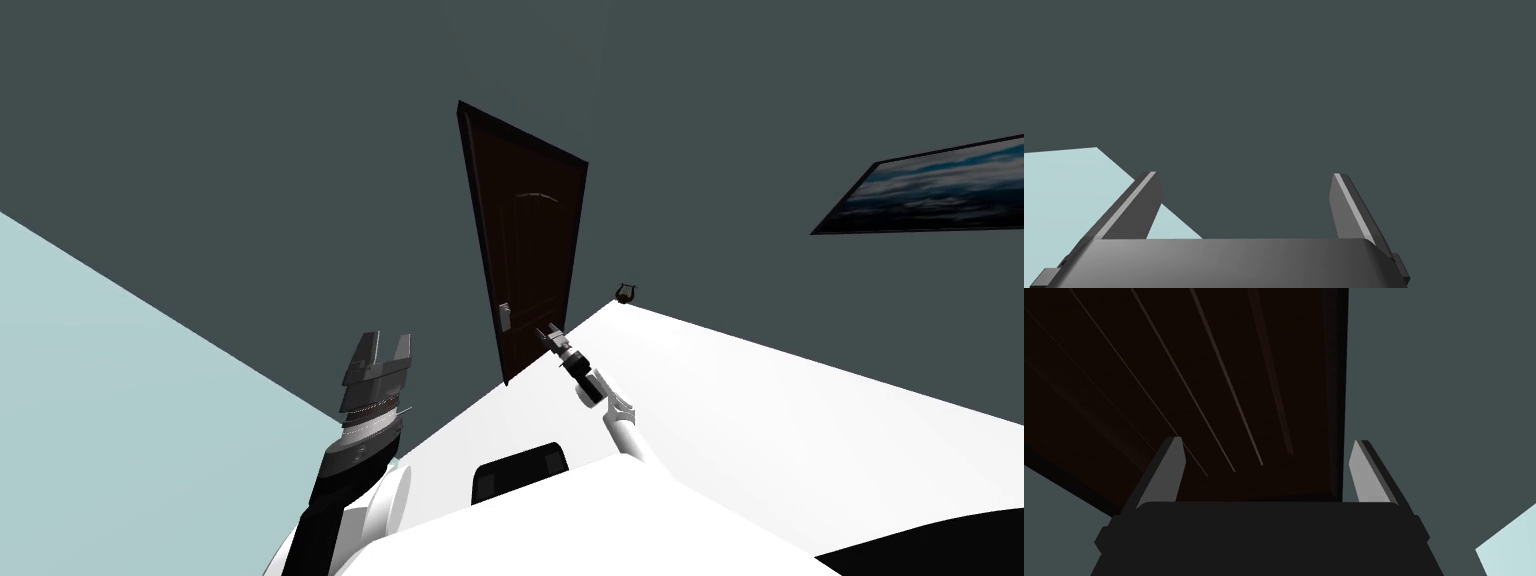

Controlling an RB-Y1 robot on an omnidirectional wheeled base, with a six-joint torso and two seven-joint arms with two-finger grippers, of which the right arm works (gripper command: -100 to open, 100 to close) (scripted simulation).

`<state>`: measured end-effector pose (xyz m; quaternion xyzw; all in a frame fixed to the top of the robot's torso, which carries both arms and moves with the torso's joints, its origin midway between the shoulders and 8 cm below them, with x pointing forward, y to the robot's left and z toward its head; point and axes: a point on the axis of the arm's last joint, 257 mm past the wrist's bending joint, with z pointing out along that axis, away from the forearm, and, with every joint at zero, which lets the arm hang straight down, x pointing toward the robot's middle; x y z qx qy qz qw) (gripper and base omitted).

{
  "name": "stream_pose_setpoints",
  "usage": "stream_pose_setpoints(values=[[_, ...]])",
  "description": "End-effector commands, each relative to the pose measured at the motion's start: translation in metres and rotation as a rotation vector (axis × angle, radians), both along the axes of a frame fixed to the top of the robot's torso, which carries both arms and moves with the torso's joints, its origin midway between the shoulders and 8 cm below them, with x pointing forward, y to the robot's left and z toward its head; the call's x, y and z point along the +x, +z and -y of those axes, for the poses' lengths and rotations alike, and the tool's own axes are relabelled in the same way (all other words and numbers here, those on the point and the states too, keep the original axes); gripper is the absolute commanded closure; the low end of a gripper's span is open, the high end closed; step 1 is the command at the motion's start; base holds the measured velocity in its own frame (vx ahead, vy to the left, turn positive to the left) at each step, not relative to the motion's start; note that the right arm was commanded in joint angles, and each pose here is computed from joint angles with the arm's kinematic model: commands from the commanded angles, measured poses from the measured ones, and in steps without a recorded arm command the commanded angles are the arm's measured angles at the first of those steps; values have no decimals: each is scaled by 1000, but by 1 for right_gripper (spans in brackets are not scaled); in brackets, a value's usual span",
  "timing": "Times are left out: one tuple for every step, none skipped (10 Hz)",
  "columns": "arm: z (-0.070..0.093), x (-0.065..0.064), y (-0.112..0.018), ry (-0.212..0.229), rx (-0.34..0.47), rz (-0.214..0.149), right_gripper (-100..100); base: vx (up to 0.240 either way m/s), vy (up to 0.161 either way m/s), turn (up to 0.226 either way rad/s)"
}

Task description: Pull the door open

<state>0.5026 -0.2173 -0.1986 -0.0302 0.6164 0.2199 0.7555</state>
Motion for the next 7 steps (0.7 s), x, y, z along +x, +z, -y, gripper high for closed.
stream_pose_setpoints(values=[[-2, 3, -13, 1, -39, -17, -100, 90, 63, -14], [-4, 5, -19, 2, -60, -26, -100, 85, 61, -21], [-6, 7, -26, 4, -82, -36, -100, 89, 52, -18], [-8, 9, -33, 7, -104, -45, -100, 102, 55, -14], [-9, 11, -39, 9, -123, -54, -100, 92, 45, -14], [-11, 13, -44, 12, -141, -62, -100, 95, 41, -13], [-13, 14, -50, 15, -159, -70, -100, 95, 43, -16]])
